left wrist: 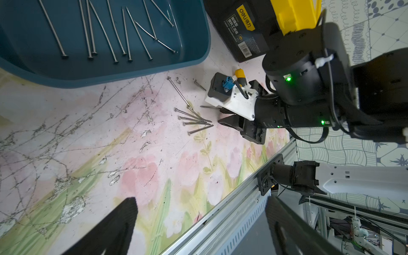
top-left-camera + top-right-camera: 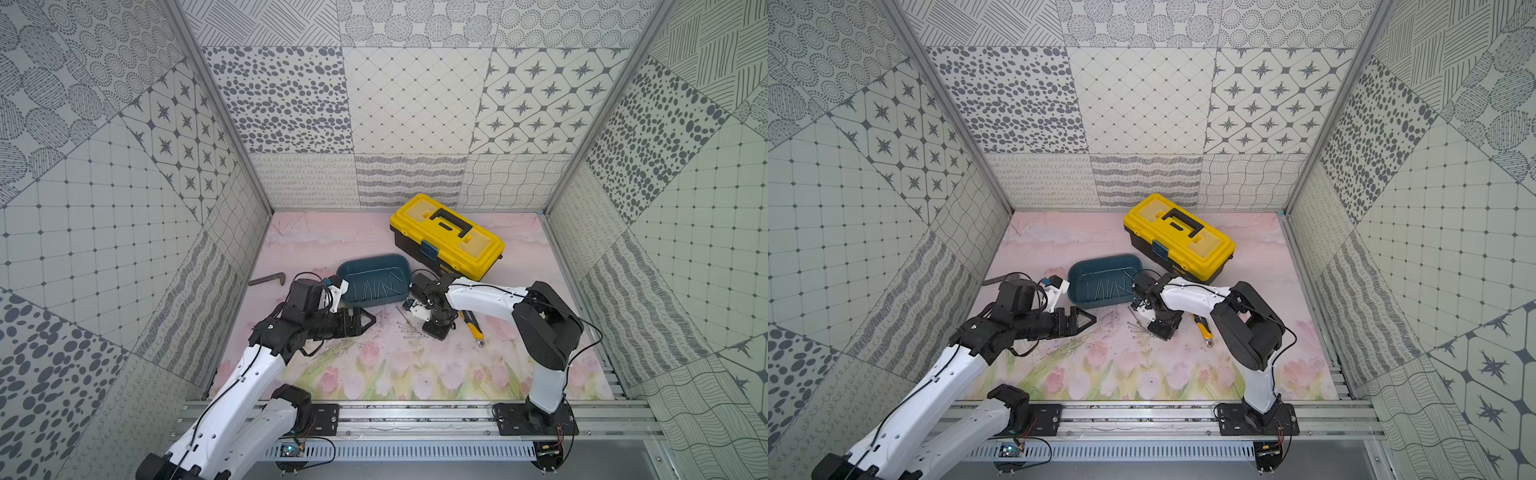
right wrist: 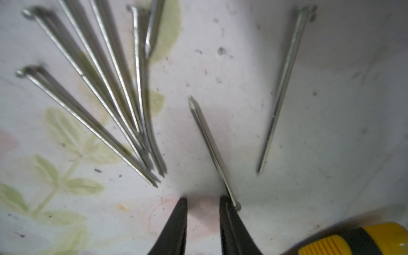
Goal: Put the nails on the desktop into the storage box
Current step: Pick up the nail from the center of the board.
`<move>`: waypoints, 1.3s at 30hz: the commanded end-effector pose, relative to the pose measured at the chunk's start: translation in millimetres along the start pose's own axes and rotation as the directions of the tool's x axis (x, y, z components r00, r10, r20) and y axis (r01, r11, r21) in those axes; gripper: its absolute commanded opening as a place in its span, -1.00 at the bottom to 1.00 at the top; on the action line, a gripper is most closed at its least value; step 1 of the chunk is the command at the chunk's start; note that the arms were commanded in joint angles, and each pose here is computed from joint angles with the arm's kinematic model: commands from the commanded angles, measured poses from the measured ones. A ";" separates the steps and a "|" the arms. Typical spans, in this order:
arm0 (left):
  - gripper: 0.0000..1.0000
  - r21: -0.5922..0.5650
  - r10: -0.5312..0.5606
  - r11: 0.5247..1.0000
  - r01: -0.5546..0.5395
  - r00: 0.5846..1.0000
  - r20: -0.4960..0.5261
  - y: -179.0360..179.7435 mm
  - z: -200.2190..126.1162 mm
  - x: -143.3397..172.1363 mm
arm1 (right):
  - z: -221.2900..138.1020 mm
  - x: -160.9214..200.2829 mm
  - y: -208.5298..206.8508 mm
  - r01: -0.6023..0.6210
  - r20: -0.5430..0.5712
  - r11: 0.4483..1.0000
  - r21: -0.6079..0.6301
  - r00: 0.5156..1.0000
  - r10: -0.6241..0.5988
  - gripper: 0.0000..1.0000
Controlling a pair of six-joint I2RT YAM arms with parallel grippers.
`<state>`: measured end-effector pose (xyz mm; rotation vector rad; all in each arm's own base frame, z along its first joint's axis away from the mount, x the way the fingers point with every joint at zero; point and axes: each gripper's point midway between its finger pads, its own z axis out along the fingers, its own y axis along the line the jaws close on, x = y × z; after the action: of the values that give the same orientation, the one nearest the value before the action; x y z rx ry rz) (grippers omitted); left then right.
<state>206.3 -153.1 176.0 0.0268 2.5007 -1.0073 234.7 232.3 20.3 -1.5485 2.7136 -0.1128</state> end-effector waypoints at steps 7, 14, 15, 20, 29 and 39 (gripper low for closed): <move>0.92 0.041 0.034 0.999 -0.035 0.999 0.021 -7.6 -0.6 -5.8 | -14.8 -15.9 -13.3 0.014 0.033 0.998 0.058 0.999 -0.016 -0.36; 0.92 0.028 0.034 0.999 -0.035 0.999 0.019 -3.7 0.3 -3.2 | -11.3 -18.4 -17.7 0.023 0.028 0.999 0.041 0.999 -0.024 -0.34; 0.92 0.029 0.036 0.999 -0.036 0.999 0.022 -3.8 0.4 -4.0 | -9.2 -17.6 -17.3 0.021 0.023 0.999 0.031 1.000 -0.021 -0.34; 0.91 0.027 0.031 0.999 -0.032 0.999 0.018 -3.0 3.0 -6.2 | -0.2 -13.7 -12.2 0.014 0.015 1.000 -0.008 1.000 -0.014 -0.34; 0.92 0.028 0.038 0.999 -0.038 0.999 0.019 -4.7 4.7 -11.7 | 15.4 -15.0 -9.6 0.003 0.006 0.999 -0.032 1.000 -0.003 -0.34; 0.91 0.025 0.046 0.999 -0.047 0.999 0.021 -7.1 3.0 -15.6 | 23.6 -7.2 -6.4 -0.004 -0.016 1.000 -0.030 1.000 0.003 -0.56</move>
<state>211.9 -155.7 173.2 0.0284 2.5198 -1.0123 251.5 237.3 17.6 -1.5453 2.7151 -0.0716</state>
